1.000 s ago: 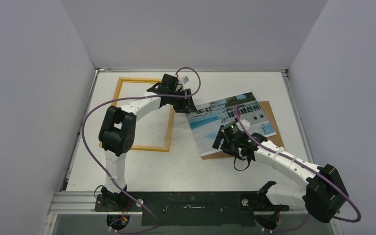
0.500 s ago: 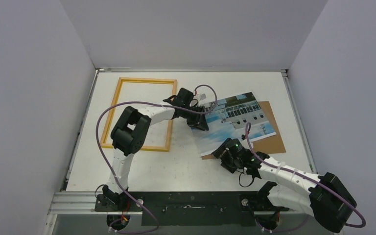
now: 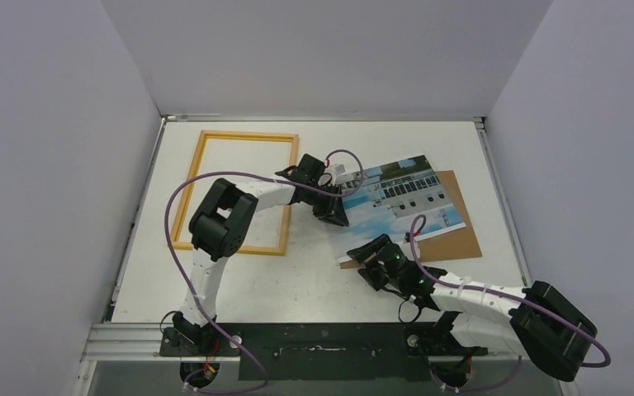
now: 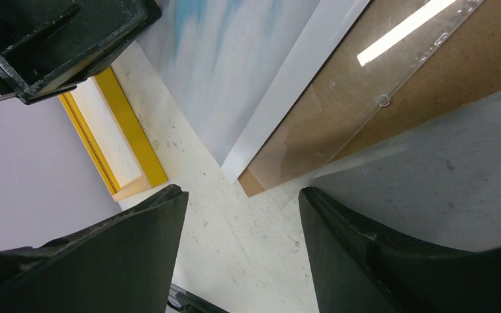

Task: Put the photo into the frame

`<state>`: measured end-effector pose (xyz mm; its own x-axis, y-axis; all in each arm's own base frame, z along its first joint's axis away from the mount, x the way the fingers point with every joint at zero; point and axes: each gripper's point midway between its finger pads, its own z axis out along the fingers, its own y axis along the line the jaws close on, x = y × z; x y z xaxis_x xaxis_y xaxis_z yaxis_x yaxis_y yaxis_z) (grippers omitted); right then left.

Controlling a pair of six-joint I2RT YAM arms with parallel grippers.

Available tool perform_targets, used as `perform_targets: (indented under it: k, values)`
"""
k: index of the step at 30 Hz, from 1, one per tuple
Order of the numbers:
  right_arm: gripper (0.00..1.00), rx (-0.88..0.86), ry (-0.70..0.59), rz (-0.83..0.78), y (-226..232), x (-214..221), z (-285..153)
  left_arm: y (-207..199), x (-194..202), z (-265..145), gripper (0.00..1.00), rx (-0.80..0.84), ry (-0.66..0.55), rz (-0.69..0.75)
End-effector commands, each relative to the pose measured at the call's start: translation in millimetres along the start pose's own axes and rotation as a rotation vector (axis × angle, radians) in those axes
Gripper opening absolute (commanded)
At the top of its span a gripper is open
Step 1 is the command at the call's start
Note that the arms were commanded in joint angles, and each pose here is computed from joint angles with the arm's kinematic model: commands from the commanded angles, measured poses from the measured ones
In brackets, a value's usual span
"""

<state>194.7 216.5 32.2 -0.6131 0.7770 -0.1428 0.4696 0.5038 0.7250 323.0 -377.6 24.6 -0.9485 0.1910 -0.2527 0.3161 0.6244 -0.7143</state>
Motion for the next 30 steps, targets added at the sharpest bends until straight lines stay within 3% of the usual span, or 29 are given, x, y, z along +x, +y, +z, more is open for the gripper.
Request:
perform_targets:
  k: [1,14,20,30]
  values:
    - [0.65,0.074,-0.080,-0.020,-32,-9,8,81,57,18,0.23,-0.268,0.155,-0.098]
    - [0.65,-0.064,-0.175,0.054,-9,-16,2,104,86,22,0.23,-0.338,0.240,-0.167]
    - [0.66,0.036,-0.199,0.232,-33,-19,-5,109,91,22,0.23,-0.359,0.248,-0.192]
    - [0.66,0.134,-0.226,0.346,-50,-14,2,111,94,24,0.23,-0.361,0.252,-0.209]
